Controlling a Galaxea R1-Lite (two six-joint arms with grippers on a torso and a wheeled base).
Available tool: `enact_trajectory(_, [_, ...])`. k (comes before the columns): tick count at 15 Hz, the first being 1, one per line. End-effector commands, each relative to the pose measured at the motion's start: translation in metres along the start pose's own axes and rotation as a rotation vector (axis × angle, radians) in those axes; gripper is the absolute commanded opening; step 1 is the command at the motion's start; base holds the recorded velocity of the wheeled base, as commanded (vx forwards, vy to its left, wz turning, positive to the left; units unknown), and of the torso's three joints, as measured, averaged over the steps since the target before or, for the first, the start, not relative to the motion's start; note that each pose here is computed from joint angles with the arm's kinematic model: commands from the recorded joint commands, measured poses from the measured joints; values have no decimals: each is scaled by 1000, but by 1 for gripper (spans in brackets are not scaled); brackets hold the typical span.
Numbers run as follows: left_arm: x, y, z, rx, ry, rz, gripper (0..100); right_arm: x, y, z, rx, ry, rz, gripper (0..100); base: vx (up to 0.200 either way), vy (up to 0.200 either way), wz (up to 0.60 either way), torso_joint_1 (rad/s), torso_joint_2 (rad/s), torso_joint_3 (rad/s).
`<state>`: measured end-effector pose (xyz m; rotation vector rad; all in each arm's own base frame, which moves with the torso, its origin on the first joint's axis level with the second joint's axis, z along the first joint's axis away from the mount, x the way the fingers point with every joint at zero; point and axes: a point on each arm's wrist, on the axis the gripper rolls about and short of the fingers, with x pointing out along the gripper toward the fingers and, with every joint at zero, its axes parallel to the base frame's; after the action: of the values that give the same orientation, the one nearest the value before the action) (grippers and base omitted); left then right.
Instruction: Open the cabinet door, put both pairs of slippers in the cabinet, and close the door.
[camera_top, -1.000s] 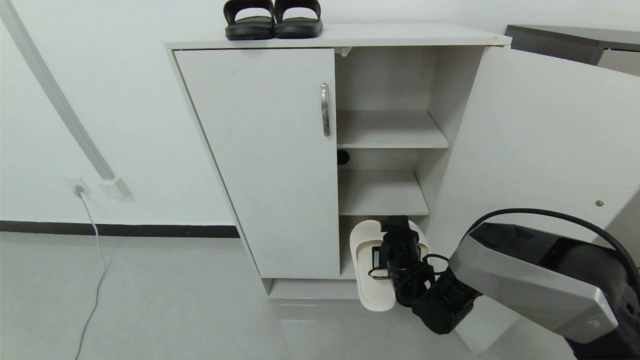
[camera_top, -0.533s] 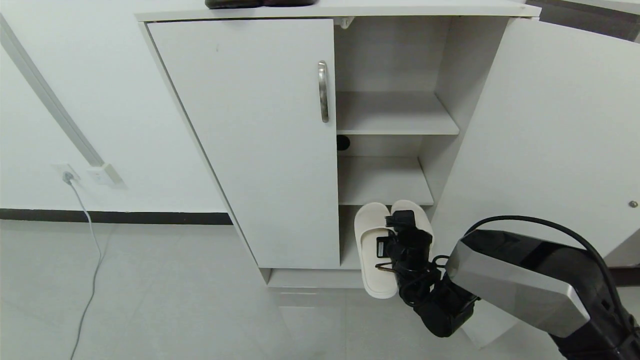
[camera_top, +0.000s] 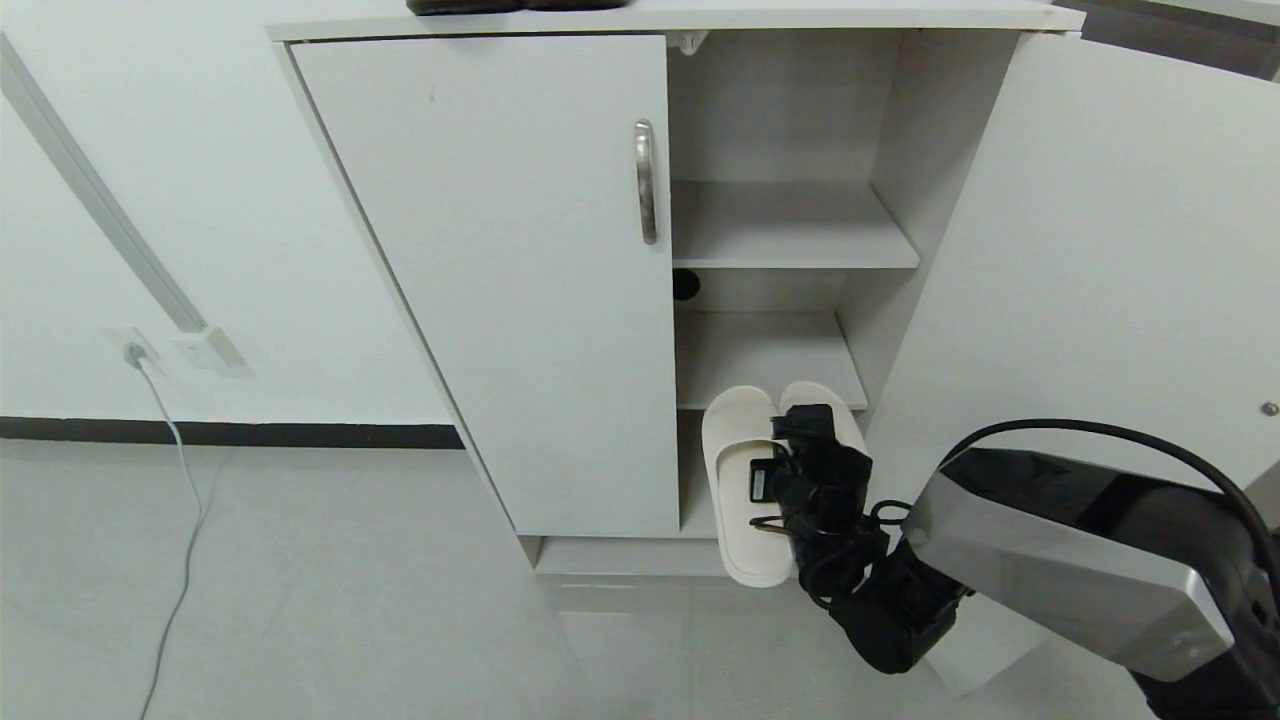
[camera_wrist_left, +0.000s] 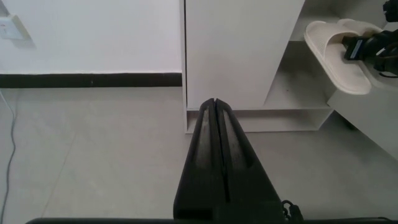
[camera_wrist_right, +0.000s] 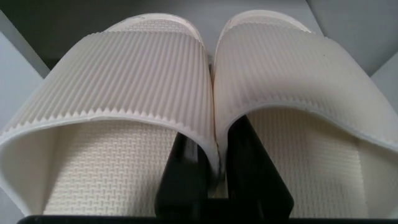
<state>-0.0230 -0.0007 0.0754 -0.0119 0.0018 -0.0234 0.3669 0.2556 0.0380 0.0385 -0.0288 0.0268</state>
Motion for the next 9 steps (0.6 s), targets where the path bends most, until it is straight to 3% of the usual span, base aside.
enact_trajectory(1, [0, 0, 0, 0, 1, 0, 0, -1, 0, 5, 6, -7, 0, 0, 200, 0, 0, 2, 7, -2])
enact_trajectory(9, [0, 0, 0, -2, 1, 0, 0, 0, 0, 2, -1, 0, 1, 0, 200, 0, 0, 1, 2, 3])
